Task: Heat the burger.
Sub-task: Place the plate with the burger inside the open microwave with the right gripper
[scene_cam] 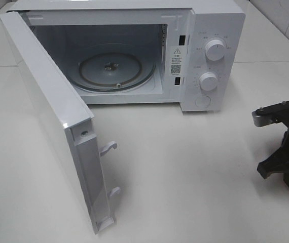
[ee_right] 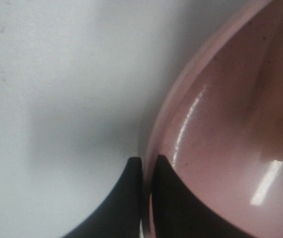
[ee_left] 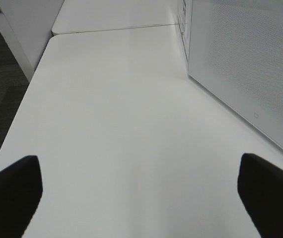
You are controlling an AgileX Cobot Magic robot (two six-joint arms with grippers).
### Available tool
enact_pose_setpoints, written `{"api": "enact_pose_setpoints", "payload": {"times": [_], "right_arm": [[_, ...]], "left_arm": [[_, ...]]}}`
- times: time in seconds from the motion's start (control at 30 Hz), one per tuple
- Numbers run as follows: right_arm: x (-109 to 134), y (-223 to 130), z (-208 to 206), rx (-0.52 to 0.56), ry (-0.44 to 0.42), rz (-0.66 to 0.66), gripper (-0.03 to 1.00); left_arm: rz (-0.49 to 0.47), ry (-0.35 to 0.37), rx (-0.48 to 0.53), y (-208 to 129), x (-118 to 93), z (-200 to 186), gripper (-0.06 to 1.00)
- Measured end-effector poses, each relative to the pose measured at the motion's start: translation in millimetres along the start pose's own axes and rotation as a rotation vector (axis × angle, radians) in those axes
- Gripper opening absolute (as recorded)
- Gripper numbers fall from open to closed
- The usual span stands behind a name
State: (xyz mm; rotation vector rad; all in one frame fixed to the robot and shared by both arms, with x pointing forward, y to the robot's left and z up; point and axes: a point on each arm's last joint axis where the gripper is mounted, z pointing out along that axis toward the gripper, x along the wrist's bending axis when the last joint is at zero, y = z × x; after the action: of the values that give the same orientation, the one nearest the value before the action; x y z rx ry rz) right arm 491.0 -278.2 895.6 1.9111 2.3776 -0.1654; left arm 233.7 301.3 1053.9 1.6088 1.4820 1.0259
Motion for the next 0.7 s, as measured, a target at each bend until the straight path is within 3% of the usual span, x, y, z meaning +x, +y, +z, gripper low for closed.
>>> {"api": "enact_pose_setpoints", "payload": {"times": [0.5, 0.7], "right_arm": [[35.2, -16.6, -35.3, 0.003, -0.094, -0.151, 0.04], [53.8, -22.6, -52.3, -0.056, -0.13, -0.237, 0.04]], "left_arm": [[0.0, 0.0, 0.0, 0.0, 0.0, 0.0, 0.99], [0.0, 0.0, 0.0, 0.0, 0.0, 0.0, 0.99]]}}
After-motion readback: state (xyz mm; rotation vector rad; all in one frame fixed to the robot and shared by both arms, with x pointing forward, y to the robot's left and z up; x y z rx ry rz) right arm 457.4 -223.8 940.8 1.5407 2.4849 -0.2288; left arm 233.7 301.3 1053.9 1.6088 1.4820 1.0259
